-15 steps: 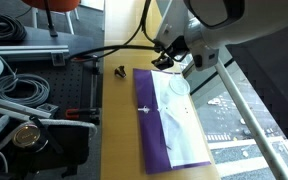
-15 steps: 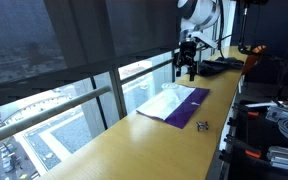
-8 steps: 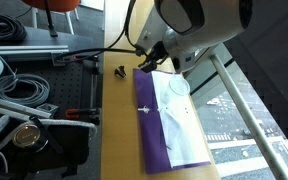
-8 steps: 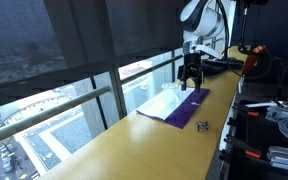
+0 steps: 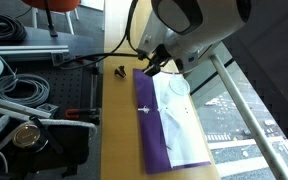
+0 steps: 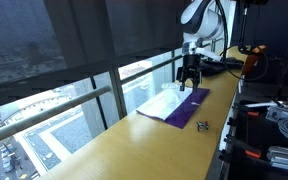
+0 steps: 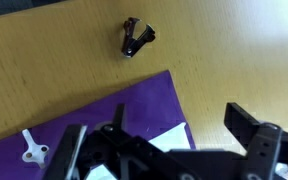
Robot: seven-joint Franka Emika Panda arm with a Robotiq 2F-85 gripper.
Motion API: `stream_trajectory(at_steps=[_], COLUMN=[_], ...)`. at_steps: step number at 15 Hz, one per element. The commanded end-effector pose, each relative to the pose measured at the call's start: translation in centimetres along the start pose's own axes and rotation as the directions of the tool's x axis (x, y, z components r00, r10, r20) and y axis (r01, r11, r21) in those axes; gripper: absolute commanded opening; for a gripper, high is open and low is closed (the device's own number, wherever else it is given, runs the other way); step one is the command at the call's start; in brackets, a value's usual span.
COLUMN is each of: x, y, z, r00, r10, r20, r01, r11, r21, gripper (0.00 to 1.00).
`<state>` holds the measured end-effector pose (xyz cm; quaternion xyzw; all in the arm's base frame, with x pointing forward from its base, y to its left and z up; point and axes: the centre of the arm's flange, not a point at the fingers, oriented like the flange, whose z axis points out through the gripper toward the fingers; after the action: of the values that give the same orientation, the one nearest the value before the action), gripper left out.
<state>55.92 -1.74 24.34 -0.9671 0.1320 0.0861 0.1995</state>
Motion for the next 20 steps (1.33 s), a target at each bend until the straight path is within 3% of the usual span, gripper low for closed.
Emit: stream_trajectory(at_steps=[1, 12, 20], x=[0.2, 1.1, 2.6], y=[-0.1, -2.3, -2.1], z=[-0.3, -0.1, -2.6], r00=[0.997, 0.974, 0.96], r10=[-0.06, -0.2, -0.234], r20=[-0.058, -0.108, -0.154], r01=[0.06, 0.199, 0.227], r11=[0.998, 0.98, 0.972], r21=[-0.015, -0.028, -0.063], gripper=[1.0, 1.0, 1.0])
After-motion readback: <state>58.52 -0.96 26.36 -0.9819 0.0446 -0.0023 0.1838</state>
